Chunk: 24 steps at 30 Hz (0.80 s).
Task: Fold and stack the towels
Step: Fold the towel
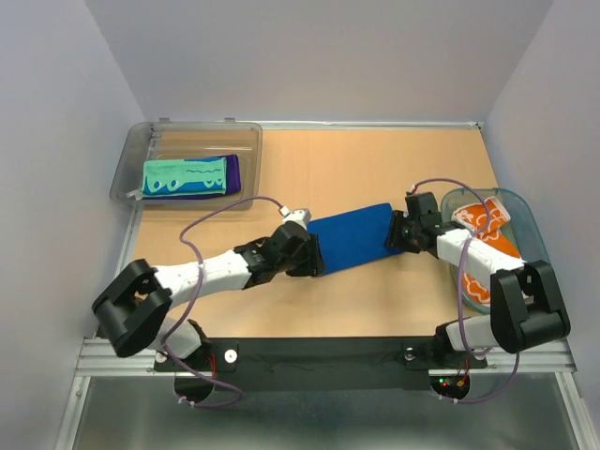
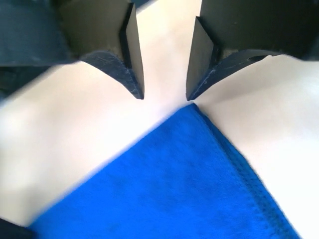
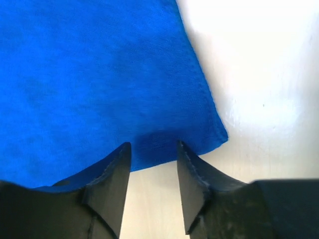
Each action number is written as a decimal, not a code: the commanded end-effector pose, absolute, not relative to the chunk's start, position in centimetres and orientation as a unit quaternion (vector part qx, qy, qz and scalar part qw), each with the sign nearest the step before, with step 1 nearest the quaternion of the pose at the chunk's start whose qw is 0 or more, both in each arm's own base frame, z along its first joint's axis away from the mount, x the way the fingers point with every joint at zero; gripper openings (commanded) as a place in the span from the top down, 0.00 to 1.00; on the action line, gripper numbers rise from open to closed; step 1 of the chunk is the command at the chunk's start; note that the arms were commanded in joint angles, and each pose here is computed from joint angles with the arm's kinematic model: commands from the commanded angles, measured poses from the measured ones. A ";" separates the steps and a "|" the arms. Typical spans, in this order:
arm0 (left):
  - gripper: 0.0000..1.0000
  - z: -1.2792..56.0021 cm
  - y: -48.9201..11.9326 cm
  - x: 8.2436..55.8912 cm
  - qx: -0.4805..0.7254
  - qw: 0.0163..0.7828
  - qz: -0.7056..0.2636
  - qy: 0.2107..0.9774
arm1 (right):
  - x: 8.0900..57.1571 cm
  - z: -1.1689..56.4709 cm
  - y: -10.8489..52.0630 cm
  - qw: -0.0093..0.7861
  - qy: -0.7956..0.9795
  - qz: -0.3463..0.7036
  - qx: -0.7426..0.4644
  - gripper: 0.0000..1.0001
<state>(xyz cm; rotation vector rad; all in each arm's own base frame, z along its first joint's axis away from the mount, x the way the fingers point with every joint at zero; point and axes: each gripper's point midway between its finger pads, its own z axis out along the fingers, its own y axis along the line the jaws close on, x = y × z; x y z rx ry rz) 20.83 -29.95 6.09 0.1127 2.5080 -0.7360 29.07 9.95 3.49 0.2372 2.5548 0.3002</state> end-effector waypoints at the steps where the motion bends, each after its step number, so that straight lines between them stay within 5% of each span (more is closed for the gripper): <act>1: 0.38 13.2 -30.3 22.9 -0.026 0.337 -0.340 0.878 | 31.9 9.3 11.4 0.348 0.927 0.138 0.014 0.47; 10: 0.12 13.4 -19.6 27.2 -0.072 0.376 -0.252 0.889 | 27.6 11.8 22.7 0.361 0.902 0.155 -0.180 0.22; 15: 0.02 13.3 -15.5 27.6 -0.079 0.380 -0.216 0.896 | 25.2 9.5 28.1 0.334 0.899 0.134 -0.249 0.22; 24: 0.02 12.1 -11.3 27.9 -0.082 0.400 -0.162 0.898 | 25.7 6.2 31.8 0.325 0.906 0.061 -0.264 0.34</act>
